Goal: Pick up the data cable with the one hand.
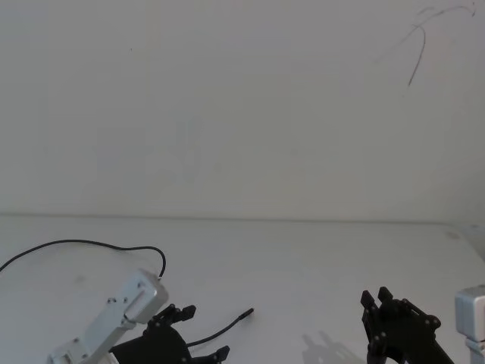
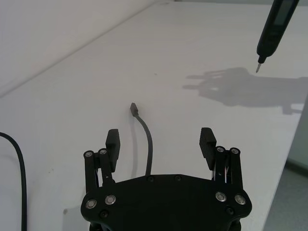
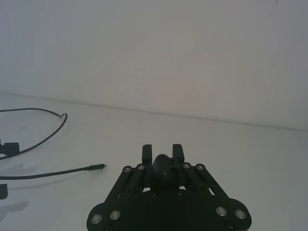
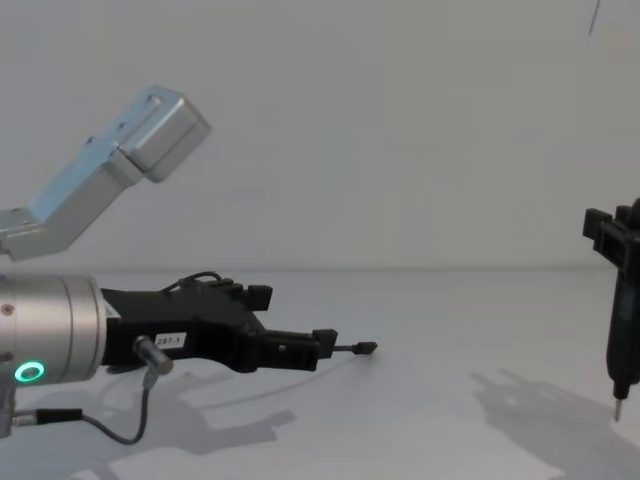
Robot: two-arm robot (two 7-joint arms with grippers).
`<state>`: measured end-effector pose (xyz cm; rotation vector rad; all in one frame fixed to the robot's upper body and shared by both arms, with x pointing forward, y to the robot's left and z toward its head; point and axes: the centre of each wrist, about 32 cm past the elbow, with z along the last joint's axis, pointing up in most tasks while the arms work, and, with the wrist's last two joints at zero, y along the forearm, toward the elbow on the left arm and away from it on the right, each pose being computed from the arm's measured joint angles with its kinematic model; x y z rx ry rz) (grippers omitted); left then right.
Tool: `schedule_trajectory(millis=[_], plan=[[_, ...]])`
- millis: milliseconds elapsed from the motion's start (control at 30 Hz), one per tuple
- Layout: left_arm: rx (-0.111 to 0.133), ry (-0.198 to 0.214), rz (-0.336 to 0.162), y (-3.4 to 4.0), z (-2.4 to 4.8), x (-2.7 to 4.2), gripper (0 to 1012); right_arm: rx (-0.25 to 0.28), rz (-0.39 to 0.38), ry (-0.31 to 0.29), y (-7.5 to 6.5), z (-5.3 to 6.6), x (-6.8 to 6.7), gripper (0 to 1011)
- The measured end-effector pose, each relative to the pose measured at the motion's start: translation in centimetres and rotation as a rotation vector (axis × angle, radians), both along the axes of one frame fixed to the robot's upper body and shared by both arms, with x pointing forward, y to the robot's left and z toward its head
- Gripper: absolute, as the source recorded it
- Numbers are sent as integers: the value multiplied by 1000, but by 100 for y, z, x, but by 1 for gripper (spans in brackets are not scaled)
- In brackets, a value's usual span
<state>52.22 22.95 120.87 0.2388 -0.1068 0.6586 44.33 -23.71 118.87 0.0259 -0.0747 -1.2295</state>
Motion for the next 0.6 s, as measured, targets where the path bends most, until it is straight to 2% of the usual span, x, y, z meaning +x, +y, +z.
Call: schedule_trajectory(millis=[233, 600], plan=[[23, 0, 8, -55, 25, 26, 1001, 0, 0, 0, 0, 0, 0, 250], [66, 14, 20, -90, 41, 101, 1001, 0, 0, 0, 0, 0, 0, 250]])
